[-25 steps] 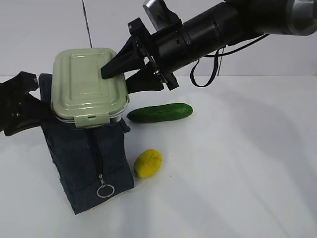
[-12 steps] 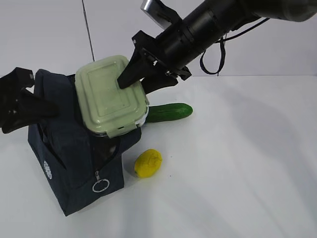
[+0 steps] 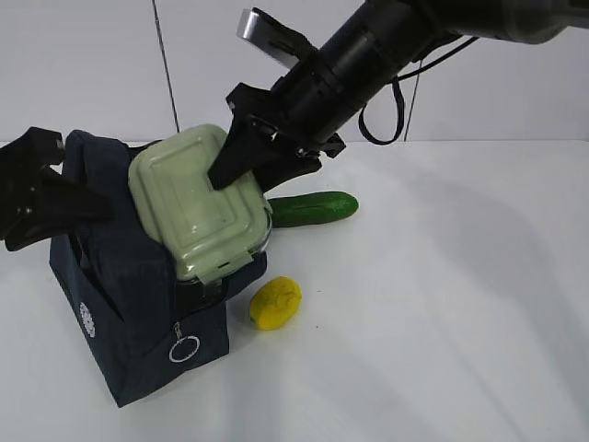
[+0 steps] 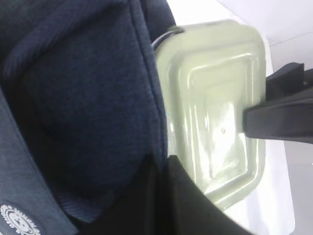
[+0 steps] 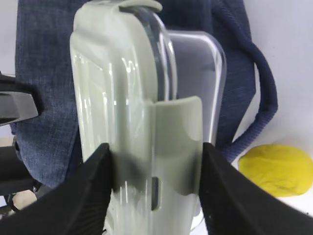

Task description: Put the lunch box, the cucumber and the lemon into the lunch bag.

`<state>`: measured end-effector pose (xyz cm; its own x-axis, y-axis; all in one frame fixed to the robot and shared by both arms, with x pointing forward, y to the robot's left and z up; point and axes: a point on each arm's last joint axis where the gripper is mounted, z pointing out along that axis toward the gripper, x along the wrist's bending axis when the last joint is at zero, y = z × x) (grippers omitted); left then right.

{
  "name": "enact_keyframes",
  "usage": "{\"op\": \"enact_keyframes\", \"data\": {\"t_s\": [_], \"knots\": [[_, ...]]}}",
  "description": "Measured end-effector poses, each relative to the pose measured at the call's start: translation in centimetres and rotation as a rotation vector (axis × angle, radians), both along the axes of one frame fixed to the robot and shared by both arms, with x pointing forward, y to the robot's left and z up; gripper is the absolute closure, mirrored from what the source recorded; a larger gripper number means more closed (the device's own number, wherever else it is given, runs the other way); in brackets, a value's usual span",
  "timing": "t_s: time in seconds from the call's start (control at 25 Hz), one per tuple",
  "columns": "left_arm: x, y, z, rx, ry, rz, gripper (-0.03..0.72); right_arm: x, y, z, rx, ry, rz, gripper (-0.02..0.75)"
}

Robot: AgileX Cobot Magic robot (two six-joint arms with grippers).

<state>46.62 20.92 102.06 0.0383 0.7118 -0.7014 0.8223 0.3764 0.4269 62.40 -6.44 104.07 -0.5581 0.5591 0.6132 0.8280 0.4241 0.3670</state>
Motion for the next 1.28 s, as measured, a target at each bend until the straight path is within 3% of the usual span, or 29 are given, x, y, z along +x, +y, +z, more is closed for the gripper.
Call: {"op": "enact_keyframes", "data": {"t_s": [0.84, 1.28], "knots": [[-0.1, -0.1, 0.0, -0.006, 0.005, -0.009, 0.690, -1.0, 2.6, -0.6, -0.136, -0.117, 0.009, 0.340], [-0.1, -0.1, 0.1, -0.012, 0.006, -0.008, 0.691, -1.1, 5.2, -0.5, -0.135, -0.180, 0.037, 0.341]]}}
